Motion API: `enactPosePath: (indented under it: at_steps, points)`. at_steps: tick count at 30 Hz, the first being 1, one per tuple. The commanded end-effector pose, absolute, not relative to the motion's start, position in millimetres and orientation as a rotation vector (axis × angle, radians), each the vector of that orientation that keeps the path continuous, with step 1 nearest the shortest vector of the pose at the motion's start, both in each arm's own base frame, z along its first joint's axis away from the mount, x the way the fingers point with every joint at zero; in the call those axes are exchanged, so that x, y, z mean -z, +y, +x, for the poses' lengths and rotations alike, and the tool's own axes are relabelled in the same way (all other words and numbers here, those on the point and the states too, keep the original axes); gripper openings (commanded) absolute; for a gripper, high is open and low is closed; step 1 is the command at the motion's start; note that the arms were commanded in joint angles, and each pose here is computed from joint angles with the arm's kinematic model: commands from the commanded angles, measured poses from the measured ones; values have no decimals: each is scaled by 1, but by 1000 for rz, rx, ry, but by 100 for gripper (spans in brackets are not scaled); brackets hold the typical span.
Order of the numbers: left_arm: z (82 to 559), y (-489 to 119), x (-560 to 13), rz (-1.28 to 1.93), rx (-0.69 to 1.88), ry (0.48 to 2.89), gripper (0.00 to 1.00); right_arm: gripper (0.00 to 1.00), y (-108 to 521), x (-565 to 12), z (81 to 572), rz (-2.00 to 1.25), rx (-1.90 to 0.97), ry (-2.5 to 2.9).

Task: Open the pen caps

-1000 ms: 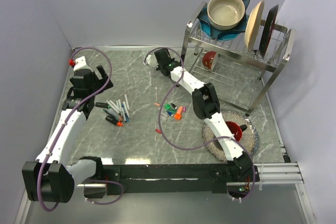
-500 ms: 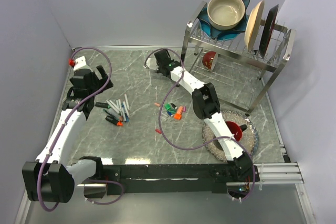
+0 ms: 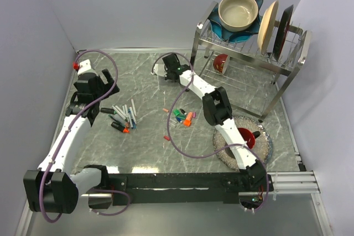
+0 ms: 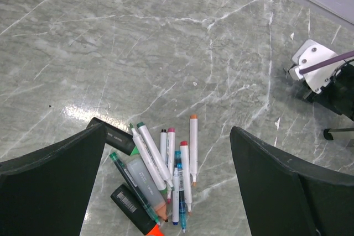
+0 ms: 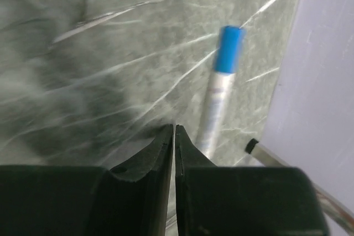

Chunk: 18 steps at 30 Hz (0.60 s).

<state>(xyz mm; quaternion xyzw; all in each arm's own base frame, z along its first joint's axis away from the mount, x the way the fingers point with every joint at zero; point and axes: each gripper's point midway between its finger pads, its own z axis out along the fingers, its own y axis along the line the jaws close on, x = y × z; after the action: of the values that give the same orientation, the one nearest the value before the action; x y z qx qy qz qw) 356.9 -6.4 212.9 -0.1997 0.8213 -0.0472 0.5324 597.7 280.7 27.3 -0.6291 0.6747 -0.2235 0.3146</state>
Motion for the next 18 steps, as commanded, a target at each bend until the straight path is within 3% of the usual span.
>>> enactPosePath:
  at_steps: [1,2,3,6,18]
  points:
    - [361,-6,-224,-448,118,1916,99,12,319,-61,555,-1693,401,1751]
    - [360,-6,-224,-448,117,1917,99,13,330,-97,548,-1646,380,1702]
    - [361,-5,-224,-448,119,1914,99,13,330,-90,538,-1654,372,1707]
    - [361,-7,-224,-446,130,1914,99,13,354,-149,544,-1525,382,1610]
    - [359,-8,-228,-432,142,1905,99,14,347,-154,562,-1411,432,1648]
